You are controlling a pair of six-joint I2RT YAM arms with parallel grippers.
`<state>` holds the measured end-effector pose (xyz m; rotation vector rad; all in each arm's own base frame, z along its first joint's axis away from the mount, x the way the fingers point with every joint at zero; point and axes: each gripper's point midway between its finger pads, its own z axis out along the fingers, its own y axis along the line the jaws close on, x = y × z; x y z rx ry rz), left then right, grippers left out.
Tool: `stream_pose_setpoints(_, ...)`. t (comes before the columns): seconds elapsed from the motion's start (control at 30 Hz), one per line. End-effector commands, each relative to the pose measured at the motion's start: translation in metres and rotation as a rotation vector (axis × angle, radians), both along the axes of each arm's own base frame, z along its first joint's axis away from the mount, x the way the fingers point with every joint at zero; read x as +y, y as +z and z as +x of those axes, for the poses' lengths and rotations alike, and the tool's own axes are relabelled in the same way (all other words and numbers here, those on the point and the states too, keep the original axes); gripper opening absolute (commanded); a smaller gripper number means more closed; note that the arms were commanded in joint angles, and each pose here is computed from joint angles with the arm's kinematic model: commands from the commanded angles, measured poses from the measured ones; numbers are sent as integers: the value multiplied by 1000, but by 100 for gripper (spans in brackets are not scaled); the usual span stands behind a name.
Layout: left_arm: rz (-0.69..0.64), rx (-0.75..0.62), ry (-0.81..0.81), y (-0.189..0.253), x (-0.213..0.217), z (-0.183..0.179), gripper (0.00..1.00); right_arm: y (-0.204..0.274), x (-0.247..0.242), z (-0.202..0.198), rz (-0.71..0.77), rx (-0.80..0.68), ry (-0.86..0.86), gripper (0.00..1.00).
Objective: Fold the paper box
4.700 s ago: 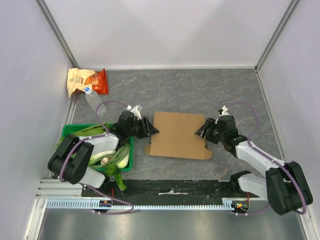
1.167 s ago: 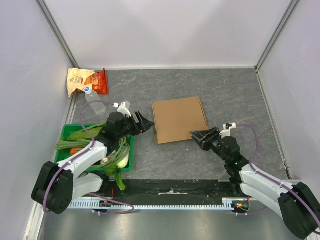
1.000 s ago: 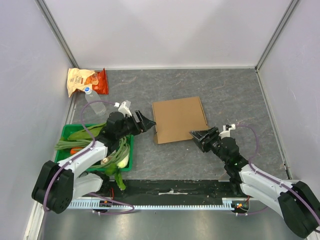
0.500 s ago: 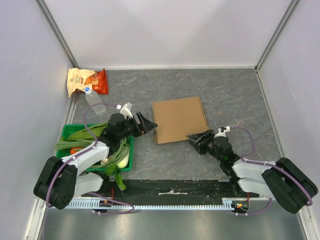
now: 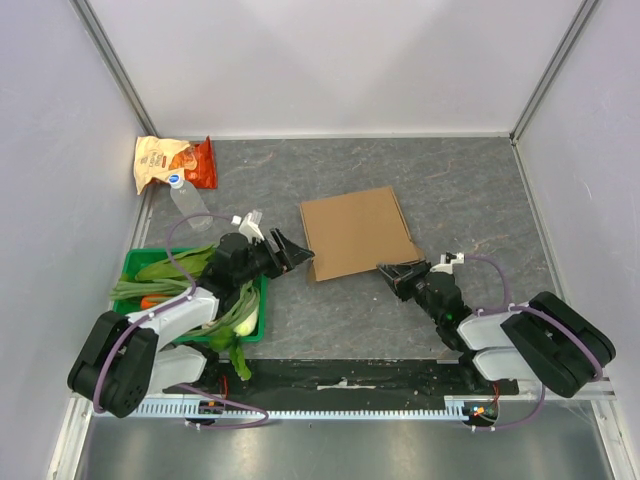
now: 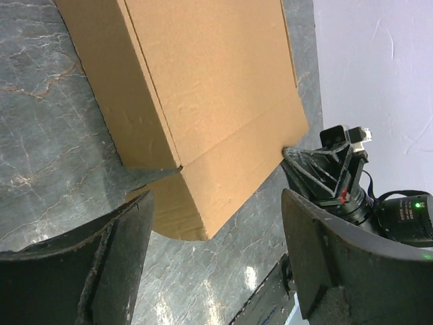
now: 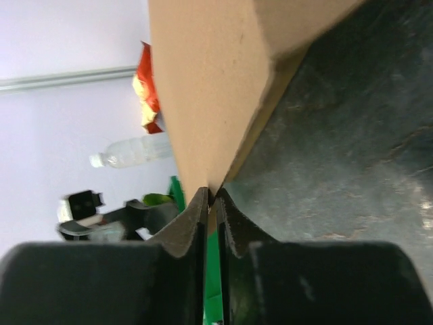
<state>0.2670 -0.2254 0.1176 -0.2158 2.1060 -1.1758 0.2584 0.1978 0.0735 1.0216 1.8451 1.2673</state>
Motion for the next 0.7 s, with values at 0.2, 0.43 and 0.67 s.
stream_pose_setpoints(0.2, -120, 29, 112, 1, 1, 15, 84, 35, -9, 7, 116, -79, -88, 0)
stream_pose_setpoints(0.43, -232, 107, 145, -3, -9, 28, 90, 63, -7, 13, 131, -112, -91, 0)
stream_pose_setpoints(0.67, -382, 162, 129, 5, -24, 36, 97, 74, -5, 10, 161, -132, -79, 0)
